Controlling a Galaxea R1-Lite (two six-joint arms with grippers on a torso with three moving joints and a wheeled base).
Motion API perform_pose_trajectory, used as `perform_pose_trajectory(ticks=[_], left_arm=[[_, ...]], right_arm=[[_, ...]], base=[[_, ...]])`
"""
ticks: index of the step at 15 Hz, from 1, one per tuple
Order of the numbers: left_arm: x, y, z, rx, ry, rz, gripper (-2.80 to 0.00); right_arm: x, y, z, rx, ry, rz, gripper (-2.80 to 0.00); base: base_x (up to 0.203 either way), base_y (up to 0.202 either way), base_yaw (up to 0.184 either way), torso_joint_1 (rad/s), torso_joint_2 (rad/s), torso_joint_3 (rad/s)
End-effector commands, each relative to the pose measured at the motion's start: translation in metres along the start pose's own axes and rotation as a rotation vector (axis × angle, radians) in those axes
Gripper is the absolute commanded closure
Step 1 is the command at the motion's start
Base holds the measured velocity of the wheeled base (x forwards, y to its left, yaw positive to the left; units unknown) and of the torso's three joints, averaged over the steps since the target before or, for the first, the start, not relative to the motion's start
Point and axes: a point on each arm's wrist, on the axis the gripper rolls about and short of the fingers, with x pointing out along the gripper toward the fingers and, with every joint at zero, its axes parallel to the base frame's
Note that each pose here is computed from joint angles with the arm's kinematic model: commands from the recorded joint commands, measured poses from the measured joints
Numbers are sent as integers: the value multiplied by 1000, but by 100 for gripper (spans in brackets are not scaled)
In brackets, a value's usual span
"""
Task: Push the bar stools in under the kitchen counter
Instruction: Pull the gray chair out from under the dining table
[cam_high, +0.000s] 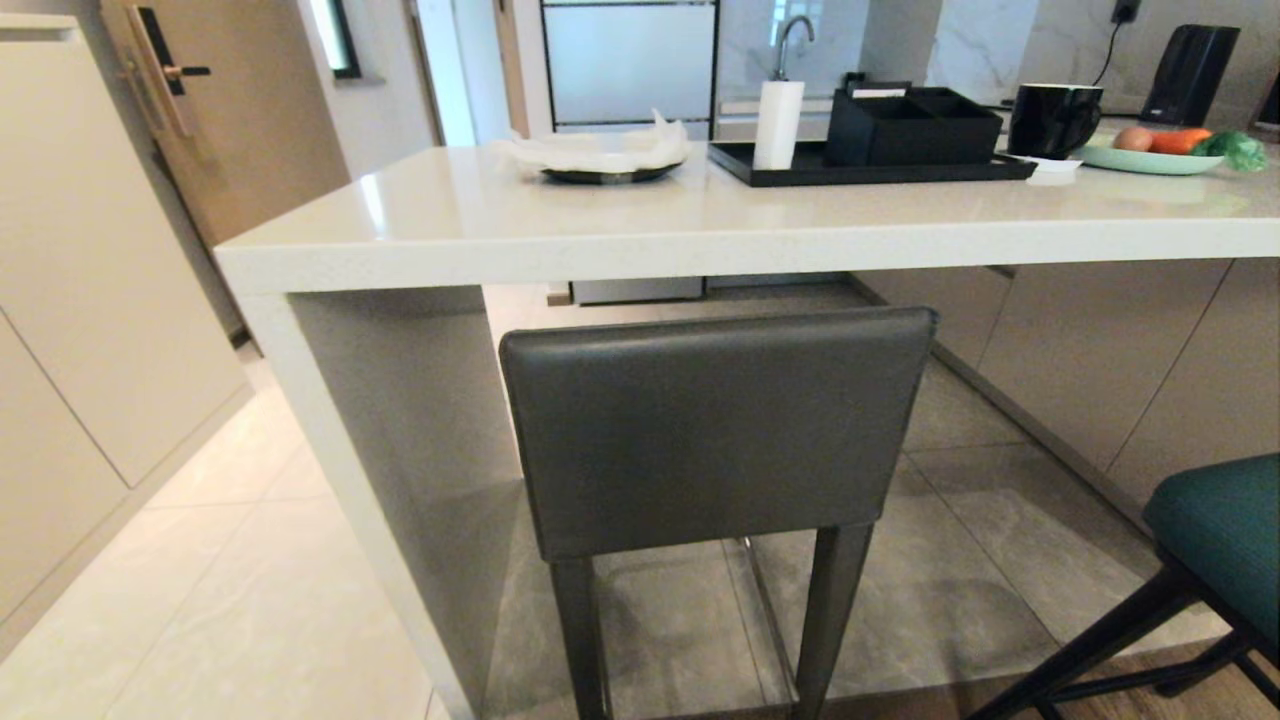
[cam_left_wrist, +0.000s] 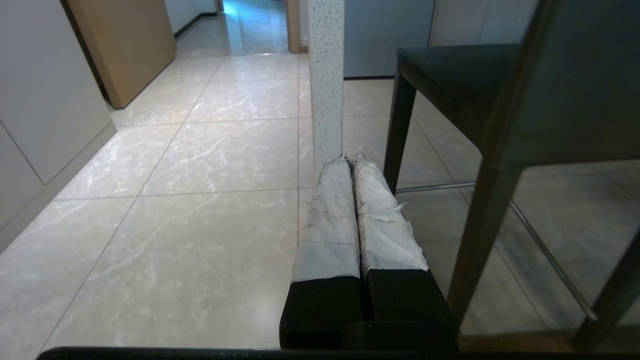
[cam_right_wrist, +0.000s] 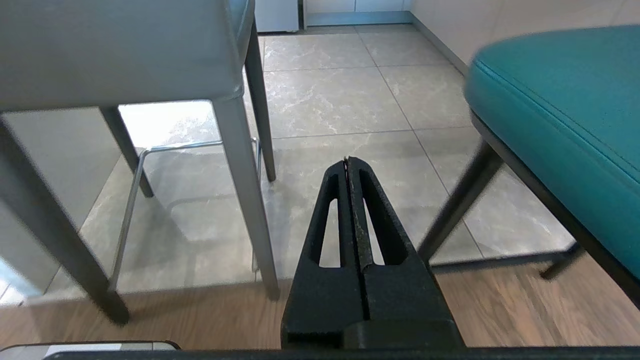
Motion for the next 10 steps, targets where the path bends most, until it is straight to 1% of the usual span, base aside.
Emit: perform_pose_trajectory(ticks=[1,2,6,9,10], left_arm=[[2,0,-11,-1,40,0,0],[2,0,-11,-3,40,1,0],[2,0,-11,-6,40,0,0],[2,0,-11,-8,40,-2,0],[2,0,-11,-11,40,-3,-280]], right_arm=[[0,0,-1,-1,3,1,0],[0,0,-1,-1,4,1,0],[0,0,-1,2,4,0,0],[0,0,0,21,1,-2,0],[0,0,0,27,0,-2,0]], base=[[169,0,3,3,3,2],[124,0,2,2,12,7],[0,0,0,0,0,0],[0,0,0,0,0,0],[0,0,0,0,0,0]])
